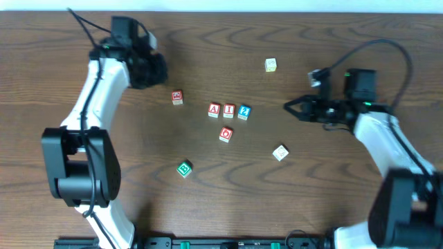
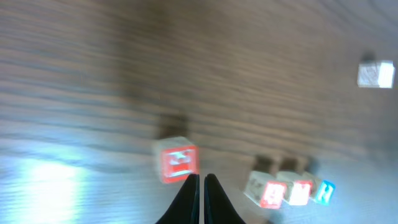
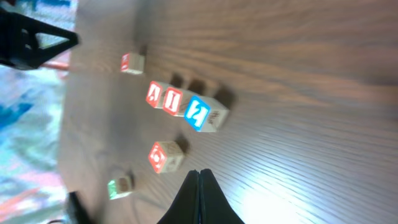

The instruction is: Spell out Ai2

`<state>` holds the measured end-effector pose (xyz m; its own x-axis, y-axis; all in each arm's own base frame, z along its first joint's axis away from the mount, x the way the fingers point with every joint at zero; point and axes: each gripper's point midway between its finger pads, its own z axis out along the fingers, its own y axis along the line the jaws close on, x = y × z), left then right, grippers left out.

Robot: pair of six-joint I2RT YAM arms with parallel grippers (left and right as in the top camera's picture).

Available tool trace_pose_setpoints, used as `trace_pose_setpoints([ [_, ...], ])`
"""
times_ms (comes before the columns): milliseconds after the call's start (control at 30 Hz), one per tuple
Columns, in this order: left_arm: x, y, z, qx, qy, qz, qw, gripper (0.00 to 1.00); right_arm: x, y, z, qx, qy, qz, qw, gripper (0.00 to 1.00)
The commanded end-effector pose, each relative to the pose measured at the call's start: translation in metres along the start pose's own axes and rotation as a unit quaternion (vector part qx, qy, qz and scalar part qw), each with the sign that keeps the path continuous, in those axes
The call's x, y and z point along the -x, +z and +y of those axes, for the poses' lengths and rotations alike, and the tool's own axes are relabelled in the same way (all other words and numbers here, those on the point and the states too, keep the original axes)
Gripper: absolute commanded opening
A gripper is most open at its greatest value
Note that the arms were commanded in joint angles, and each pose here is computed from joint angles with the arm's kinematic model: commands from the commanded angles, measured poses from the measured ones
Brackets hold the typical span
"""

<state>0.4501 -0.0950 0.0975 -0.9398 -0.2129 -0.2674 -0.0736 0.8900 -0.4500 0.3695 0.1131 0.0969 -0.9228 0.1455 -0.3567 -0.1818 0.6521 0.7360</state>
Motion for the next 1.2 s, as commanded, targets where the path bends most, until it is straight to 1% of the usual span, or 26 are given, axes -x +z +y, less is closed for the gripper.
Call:
trace_pose_setpoints([
  [0,-0.026,0.024,-0.02,-0.058,-0.017,0.035,0.998,0.06,-0.007,0.021,0.017,0.049,0.047,0.024,0.997,0.01],
  [133,-0.04,0.038,-0.026,-0.06,-0.029,0.043,0.997,0.06,-0.008,0.031,0.011,0.05,0.059,0.03,0.997,0.01],
  [267,-0.052,0.05,-0.029,-0.021,-0.044,0.044,0.998,0.06,-0.013,0.038,-0.002,0.035,0.074,0.038,0.996,0.01],
  [433,-0.052,0.06,-0.04,0.006,-0.047,0.022,0.999,0.06,-0.016,0.044,-0.016,-0.004,0.087,0.038,0.996,0.02],
  [667,-0.07,0.08,-0.038,0.013,-0.082,0.055,0.995,0.06,-0.017,0.046,-0.019,-0.017,0.084,0.037,0.996,0.01],
  [900,-0.08,0.08,-0.032,0.028,-0.101,0.074,0.992,0.06,-0.021,0.053,-0.017,-0.028,0.075,0.043,0.996,0.01],
  [1167,-0.081,0.084,-0.03,0.045,-0.114,0.068,0.99,0.06,-0.02,0.054,-0.02,-0.037,0.072,0.041,0.996,0.01],
])
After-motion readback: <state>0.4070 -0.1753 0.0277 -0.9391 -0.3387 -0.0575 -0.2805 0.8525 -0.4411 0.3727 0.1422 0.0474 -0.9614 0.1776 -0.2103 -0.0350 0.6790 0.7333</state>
